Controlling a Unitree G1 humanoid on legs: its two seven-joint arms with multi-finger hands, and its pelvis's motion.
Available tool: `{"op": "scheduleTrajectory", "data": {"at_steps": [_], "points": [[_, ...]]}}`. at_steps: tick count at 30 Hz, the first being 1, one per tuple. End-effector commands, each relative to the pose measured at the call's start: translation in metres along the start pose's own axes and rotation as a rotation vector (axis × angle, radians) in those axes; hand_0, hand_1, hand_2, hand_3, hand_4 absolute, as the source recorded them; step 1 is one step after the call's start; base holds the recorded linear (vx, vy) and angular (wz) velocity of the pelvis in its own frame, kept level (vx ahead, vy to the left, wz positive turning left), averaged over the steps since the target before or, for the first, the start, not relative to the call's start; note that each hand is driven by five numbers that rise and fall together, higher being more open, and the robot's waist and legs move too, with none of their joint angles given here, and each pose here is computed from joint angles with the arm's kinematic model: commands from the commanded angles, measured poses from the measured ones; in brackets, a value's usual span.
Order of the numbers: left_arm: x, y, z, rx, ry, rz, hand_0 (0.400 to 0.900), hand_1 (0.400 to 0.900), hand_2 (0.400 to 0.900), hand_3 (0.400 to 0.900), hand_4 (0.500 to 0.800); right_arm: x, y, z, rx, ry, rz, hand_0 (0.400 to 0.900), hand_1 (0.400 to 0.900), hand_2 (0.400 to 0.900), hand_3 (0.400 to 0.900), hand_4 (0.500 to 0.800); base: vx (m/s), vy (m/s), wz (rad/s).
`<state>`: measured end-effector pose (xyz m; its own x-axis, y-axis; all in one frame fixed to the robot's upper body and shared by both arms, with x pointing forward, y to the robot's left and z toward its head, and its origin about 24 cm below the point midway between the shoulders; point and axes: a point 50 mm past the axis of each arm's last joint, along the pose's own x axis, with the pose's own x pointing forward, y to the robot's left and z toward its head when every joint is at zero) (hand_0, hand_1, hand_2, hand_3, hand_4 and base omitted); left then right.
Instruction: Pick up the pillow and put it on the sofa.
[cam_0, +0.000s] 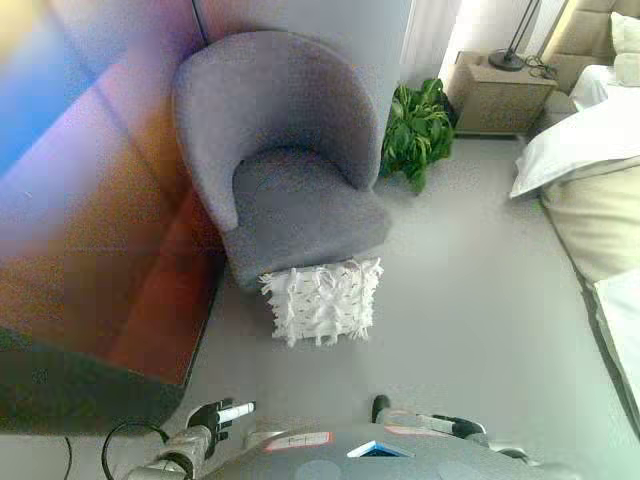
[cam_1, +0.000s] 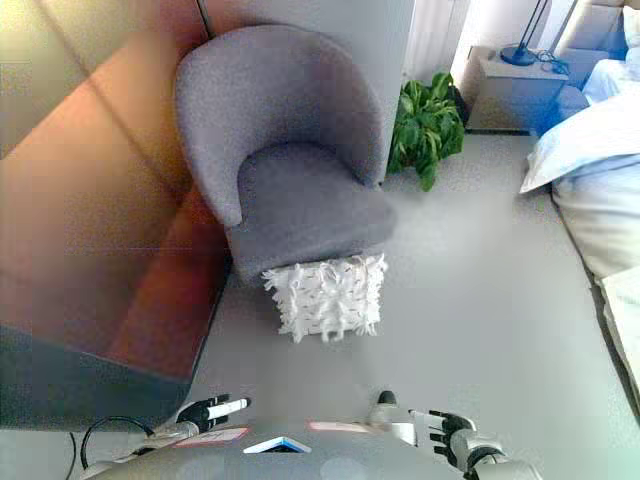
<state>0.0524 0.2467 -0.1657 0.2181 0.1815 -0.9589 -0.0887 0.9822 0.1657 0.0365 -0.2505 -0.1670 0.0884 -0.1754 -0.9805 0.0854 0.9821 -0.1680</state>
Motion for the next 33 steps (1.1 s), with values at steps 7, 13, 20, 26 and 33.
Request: {"op": "scheduleTrajectory", "data": {"at_steps": [7,13,20,26,33], "points": [[0.0011,0.0066,0.0262,0.012,-0.069,-0.004,0.900,0.900,0.900,0.900,0.800,0.0000,0.0010,0.0198,0.017,-0.016,0.012,0.900,0.900,0.900,0.900,0.800,0.000,0.000,0.00],[0.0011,0.0060,0.0235,0.010,-0.059,-0.013,0.900,0.900,0.900,0.900,0.800,0.0000,0.0011,0.0189,0.010,-0.013,0.015,0.900,0.900,0.900,0.900,0.800,0.000,0.000,0.00],[0.0011,0.0053,0.0205,0.009,-0.053,-0.009,0.900,0.900,0.900,0.900,0.800,0.0002,0.0027,0.0184,0.002,-0.010,0.020,0.900,0.900,0.900,0.900,0.800,0.000,0.000,0.00],[0.0009,0.0079,0.0208,0.007,-0.052,-0.001,0.900,0.900,0.900,0.900,0.800,0.0003,0.0037,0.0184,-0.003,-0.010,0.024,0.900,0.900,0.900,0.900,0.800,0.003,-0.047,0.01],[0.0008,0.0100,0.0233,0.018,-0.054,0.006,0.900,0.900,0.900,0.900,0.800,0.0002,0.0052,0.0227,0.003,-0.016,0.029,0.900,0.900,0.900,0.900,0.800,0.016,-0.121,0.01]]}}
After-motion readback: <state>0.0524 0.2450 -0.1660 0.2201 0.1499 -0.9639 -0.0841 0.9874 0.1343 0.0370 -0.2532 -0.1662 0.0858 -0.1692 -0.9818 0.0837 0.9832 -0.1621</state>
